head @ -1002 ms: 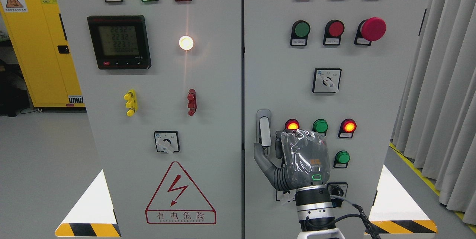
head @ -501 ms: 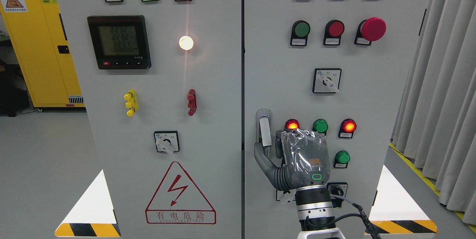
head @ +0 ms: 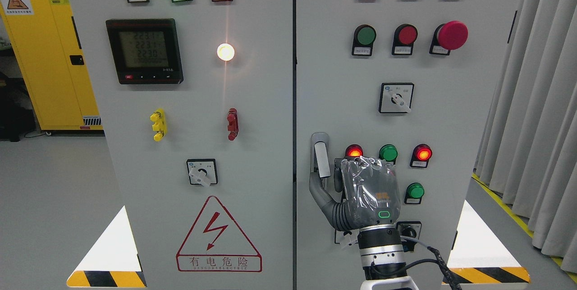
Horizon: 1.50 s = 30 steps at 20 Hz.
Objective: Release door handle
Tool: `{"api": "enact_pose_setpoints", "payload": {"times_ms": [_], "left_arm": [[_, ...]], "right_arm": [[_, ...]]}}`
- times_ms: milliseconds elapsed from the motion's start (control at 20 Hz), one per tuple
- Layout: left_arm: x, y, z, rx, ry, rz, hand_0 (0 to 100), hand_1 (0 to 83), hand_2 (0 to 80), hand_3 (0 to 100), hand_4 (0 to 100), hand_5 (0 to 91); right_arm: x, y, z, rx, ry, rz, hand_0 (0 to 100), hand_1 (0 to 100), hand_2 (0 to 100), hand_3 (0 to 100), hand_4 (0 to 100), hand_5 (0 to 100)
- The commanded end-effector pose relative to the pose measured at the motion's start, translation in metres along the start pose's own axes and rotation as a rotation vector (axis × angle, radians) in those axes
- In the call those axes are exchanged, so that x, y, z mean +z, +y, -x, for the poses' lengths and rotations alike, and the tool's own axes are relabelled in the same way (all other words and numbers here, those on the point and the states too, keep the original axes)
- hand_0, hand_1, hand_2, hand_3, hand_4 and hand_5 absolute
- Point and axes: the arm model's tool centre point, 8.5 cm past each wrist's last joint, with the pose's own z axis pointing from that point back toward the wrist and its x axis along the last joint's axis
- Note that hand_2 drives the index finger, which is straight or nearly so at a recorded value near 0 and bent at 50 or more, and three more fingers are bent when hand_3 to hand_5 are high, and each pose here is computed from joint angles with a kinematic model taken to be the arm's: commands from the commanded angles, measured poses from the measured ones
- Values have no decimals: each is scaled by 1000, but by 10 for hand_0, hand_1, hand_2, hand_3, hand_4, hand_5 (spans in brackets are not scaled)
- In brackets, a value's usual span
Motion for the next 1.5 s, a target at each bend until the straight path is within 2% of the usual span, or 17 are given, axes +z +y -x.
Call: {"api": "enact_pose_setpoints", "payload": {"times_ms": [0,1453], "left_arm": [[0,0,0,0,-1,0,120,556,0,0,0,0],[0,0,0,0,-1,0,120,556,0,0,0,0]], "right_arm": [[0,-1,1,1,11,3,572,444,928,1000,960,904],[0,-7,6,2,25,25,631,444,928,1000,965,906]]}}
